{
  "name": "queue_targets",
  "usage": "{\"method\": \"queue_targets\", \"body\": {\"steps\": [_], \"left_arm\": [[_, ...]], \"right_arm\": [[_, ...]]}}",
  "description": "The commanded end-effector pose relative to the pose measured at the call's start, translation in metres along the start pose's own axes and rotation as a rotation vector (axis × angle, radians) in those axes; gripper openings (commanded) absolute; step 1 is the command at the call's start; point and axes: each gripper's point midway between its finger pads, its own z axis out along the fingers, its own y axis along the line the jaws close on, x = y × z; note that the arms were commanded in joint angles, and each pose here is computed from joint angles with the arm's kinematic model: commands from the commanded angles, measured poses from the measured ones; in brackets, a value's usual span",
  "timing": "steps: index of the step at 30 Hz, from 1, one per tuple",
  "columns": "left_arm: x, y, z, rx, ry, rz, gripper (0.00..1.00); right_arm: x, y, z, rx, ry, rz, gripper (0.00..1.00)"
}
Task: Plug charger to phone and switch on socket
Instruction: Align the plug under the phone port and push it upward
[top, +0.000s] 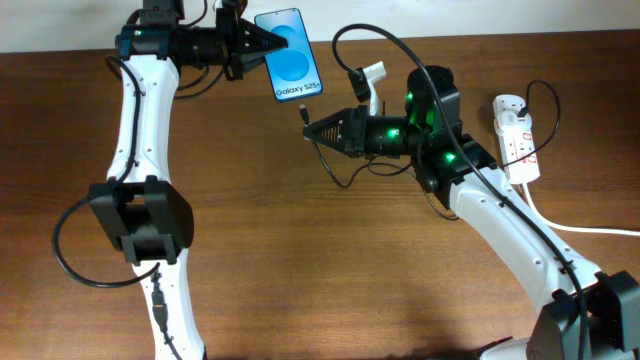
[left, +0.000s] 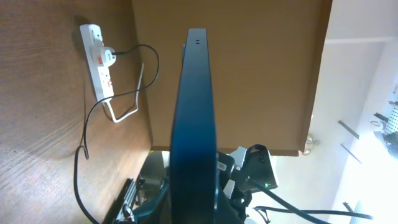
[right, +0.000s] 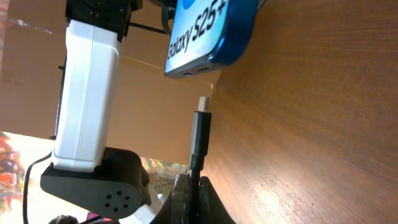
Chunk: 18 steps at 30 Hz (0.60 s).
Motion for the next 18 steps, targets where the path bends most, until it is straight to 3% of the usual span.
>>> {"method": "queue_targets", "body": {"steps": [1,18], "left_arm": [[0.004,-0.013,0.000,0.026,0.016,0.020,0.00],[0.005,-0.014,-0.001,0.033,0.021,0.027,0.00]], "right_arm": [[0.004,0.004,0.000,-0.029,0.028,-0.015,0.04],[-0.006,0.005,0.000,-0.021,-0.018,-0.052,0.04]]}}
